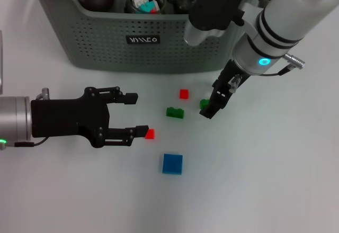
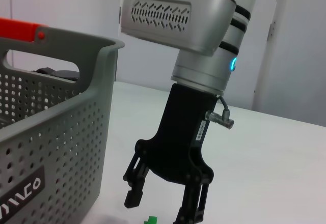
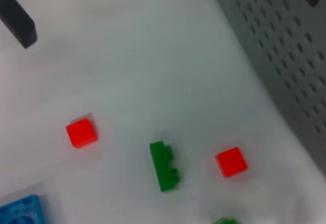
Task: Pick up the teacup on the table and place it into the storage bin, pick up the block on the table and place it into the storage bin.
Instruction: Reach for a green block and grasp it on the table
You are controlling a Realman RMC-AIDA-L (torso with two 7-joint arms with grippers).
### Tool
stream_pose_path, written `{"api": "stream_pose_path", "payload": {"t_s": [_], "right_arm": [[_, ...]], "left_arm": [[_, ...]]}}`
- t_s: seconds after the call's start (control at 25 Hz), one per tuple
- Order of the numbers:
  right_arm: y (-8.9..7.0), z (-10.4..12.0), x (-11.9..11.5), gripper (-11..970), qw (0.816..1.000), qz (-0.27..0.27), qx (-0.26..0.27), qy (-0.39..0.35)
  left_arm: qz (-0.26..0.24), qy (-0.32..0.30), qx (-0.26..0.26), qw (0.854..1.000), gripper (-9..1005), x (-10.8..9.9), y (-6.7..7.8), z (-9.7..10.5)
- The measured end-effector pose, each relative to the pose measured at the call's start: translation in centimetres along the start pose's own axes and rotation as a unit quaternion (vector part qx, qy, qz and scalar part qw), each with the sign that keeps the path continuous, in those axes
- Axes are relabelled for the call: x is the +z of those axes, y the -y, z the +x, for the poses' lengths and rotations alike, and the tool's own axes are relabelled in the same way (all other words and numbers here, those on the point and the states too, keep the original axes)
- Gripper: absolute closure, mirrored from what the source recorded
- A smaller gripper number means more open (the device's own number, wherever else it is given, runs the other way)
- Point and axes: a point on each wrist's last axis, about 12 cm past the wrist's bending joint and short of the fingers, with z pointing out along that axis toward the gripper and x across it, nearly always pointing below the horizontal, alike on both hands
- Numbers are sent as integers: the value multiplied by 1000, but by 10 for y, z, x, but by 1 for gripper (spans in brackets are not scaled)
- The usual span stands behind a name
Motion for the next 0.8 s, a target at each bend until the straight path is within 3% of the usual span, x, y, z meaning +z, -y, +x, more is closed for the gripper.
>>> {"api": "stream_pose_path", "payload": {"t_s": [0.2, 0.52, 0.8], "right_arm": [[0, 1, 4, 100, 1000, 5, 0, -2], [-3, -2, 9, 521, 1000, 9, -6, 7], [-4, 1, 13, 535, 1000, 7, -5, 0]], "left_arm": [[0, 0, -1, 1000, 231, 0, 0, 0], [-1, 0, -3, 1000, 231, 0, 1, 1], [-1, 0, -4, 1000, 231, 0, 1, 2]]}}
